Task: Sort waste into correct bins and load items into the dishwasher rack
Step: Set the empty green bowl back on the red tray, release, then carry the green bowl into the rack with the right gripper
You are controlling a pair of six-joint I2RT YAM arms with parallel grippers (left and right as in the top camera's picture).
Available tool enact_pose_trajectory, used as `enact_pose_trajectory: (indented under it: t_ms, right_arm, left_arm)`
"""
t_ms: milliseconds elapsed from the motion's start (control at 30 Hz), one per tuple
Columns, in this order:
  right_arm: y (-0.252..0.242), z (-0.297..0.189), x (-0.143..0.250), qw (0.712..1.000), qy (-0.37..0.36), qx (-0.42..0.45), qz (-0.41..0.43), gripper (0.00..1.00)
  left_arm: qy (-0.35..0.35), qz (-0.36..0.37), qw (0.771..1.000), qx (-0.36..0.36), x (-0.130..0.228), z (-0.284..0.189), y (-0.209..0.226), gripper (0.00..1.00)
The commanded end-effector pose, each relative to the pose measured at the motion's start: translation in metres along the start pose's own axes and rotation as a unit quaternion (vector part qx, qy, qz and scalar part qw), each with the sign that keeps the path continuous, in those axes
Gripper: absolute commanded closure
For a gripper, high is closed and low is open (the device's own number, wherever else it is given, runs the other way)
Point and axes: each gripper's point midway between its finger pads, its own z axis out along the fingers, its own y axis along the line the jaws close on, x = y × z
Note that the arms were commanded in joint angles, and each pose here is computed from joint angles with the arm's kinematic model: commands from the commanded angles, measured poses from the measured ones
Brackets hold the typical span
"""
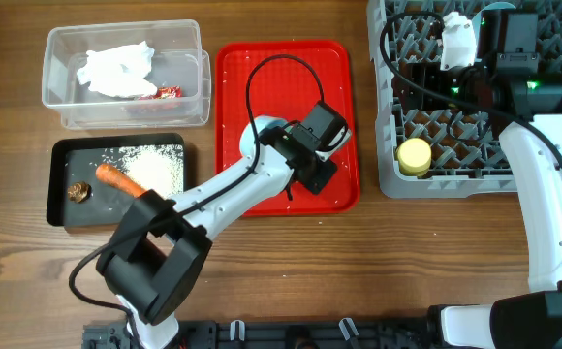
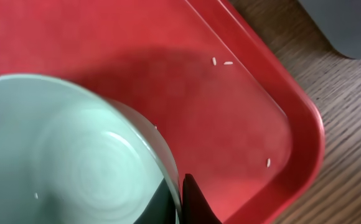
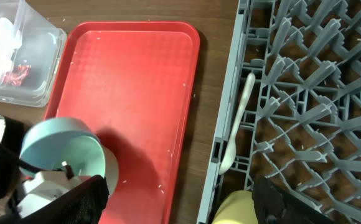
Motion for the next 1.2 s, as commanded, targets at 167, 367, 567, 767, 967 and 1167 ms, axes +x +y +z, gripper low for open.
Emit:
enact_pose_trajectory:
  t_ms: [167, 367, 567, 767, 967, 1167]
  right_arm:
    - [0.003, -0.005, -0.003, 1.000, -0.009, -0.001, 0.000, 0.22]
    - [0.003, -0.005, -0.003, 1.000, -0.009, -0.001, 0.000, 0.22]
    - [0.003, -0.005, -0.003, 1.000, -0.010, -0.001, 0.000, 0.22]
    - [0.003, -0.005, -0.003, 1.000, -0.009, -0.001, -0.001, 0.22]
    - [0.003, -0.005, -0.003, 1.000, -0.010, -0.002, 0.001, 0.20]
    - [0.030, 0.013, -0.007, 0.999, -0.006, -0.053, 0.006, 0.20]
  left_arm:
    - [-0.019, -0.002, 1.000, -0.005, -0.012, 0.000, 0.001, 0.96]
    - [-0.078, -0.001, 0.997, -0.004, -0.045, -0.038, -0.001, 0.96]
    - [-0.089, 0.003, 0.996, 0.001, -0.050, -0.041, -0.006, 0.96]
    - [-0.104, 0.016, 0.994, 0.008, -0.057, -0.042, -0.019, 0.77]
    - [-0.118, -0.020, 0.993, 0.009, -0.064, -0.051, -0.016, 0.73]
    - [-0.244, -0.269, 0.932, -0.011, -0.088, -0.173, 0.089, 0.41]
